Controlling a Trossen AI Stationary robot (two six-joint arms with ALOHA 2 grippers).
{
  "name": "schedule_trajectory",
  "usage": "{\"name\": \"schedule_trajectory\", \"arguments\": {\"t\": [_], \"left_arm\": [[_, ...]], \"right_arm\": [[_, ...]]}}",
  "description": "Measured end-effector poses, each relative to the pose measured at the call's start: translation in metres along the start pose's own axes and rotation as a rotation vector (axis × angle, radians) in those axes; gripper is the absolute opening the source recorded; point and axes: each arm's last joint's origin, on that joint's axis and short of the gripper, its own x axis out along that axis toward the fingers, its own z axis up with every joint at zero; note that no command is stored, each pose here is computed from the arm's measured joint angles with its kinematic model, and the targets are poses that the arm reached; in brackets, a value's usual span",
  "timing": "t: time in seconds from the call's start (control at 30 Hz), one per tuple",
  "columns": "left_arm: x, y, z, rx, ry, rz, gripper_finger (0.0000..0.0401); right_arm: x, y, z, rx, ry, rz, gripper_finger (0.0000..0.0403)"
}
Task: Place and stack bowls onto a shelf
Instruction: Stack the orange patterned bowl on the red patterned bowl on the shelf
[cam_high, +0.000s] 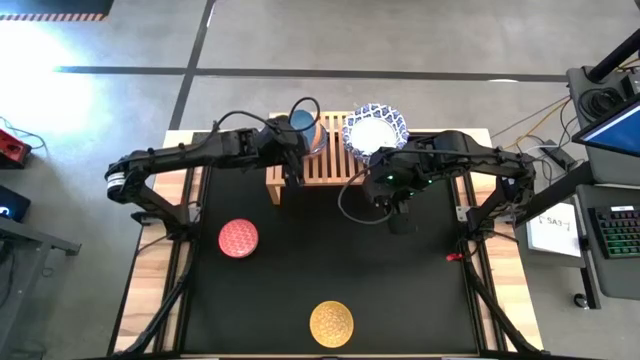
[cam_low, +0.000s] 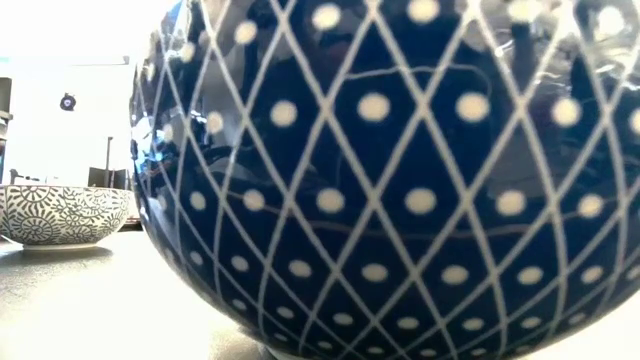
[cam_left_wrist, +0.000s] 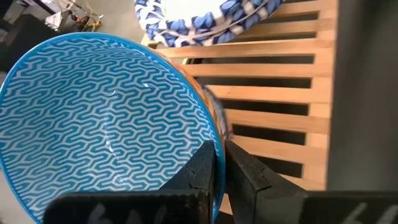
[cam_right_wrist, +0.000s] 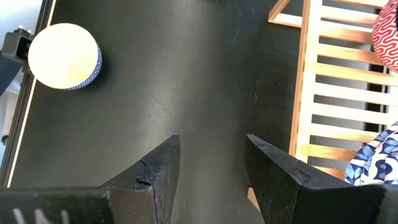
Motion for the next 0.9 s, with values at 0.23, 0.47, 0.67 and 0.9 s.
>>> {"name": "schedule_trajectory", "arguments": {"t": [0.23, 0.47, 0.67, 0.9], "left_arm": [[0.008, 0.005, -0.002, -0.007, 0.02, 0.021, 0.0009], [0.018, 0.002, -0.003, -0.001, 0.041, 0.016, 0.0009], [0.02, 0.001, -0.001, -0.004, 0.03, 0.019, 0.003], [0.011, 0.007, 0.005, -0.002, 0.039, 0.06, 0.0076]], "right_arm": [[0.0, 0.0, 0.0, 0.0, 0.0, 0.0, 0.0166], [0.0, 0.0, 0.0, 0.0, 0.0, 0.001, 0.0166], [0.0, 0.0, 0.0, 0.0, 0.0, 0.0, 0.0166], [0.0, 0.0, 0.0, 0.0, 0.0, 0.0, 0.0166]]}}
